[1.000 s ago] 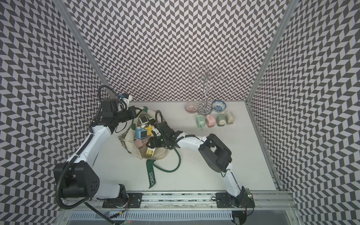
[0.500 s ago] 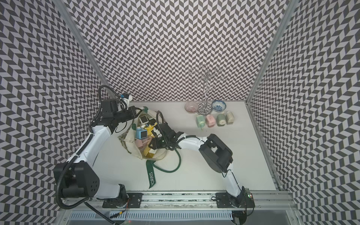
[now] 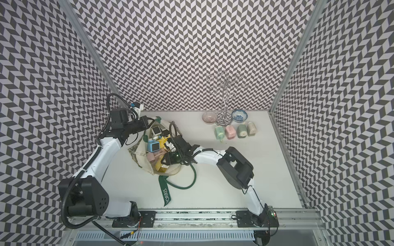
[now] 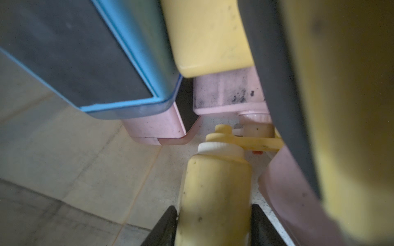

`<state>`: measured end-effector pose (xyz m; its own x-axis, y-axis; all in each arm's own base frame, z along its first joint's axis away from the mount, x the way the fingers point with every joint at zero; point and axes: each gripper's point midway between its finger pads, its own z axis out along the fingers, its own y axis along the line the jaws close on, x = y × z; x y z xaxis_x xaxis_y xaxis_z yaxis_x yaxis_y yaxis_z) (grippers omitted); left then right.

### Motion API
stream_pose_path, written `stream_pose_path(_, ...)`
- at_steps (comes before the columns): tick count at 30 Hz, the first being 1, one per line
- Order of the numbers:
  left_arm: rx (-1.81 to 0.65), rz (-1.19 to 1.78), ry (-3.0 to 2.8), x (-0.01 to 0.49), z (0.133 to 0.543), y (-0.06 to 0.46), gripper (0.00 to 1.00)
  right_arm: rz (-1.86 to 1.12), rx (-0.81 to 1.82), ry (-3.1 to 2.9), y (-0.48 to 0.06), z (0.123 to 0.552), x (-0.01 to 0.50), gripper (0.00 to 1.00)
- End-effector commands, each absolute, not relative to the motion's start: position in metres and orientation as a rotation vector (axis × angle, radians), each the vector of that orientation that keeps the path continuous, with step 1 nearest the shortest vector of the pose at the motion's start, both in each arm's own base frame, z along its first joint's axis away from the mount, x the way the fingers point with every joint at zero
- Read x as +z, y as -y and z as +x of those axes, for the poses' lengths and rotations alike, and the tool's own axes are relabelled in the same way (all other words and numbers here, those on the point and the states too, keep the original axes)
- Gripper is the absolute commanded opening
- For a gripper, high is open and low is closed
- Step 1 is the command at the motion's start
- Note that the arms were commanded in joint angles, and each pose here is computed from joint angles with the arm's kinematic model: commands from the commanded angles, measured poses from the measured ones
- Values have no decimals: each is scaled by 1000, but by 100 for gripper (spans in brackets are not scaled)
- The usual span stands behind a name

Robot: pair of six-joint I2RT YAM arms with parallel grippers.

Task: Take out the pencil sharpeners from the tote bags
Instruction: Pick up the pencil sharpener from the canvas bag.

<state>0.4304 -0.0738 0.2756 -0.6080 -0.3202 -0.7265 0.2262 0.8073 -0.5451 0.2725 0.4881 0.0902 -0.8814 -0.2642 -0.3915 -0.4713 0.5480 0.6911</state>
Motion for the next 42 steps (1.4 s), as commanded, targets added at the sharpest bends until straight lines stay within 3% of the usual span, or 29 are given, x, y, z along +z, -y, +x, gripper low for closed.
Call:
stream_pose_path(1,-768,2,-1978,314,425,77,0,-706,1281,-2615,-492,242,76,49)
stream_pose_path(8,-769,1,-1981,313,426,77,0,-796,1328,-2413,-491,234,119,43)
stream_pose_path(17,-765,-2,-1982,312,426,76,0,-854,1205,-2195,-481,235,146,36)
stream_pose_path(22,-765,-3,-1983,312,426,76,0,-880,1083,-2036,-466,245,185,36)
stream_pose_path(35,-760,-1,-1981,313,426,76,0,-628,723,-1832,-371,312,284,33)
stream_pose_path(42,-760,-1,-1982,313,426,76,0,-327,463,-1949,-288,402,265,33)
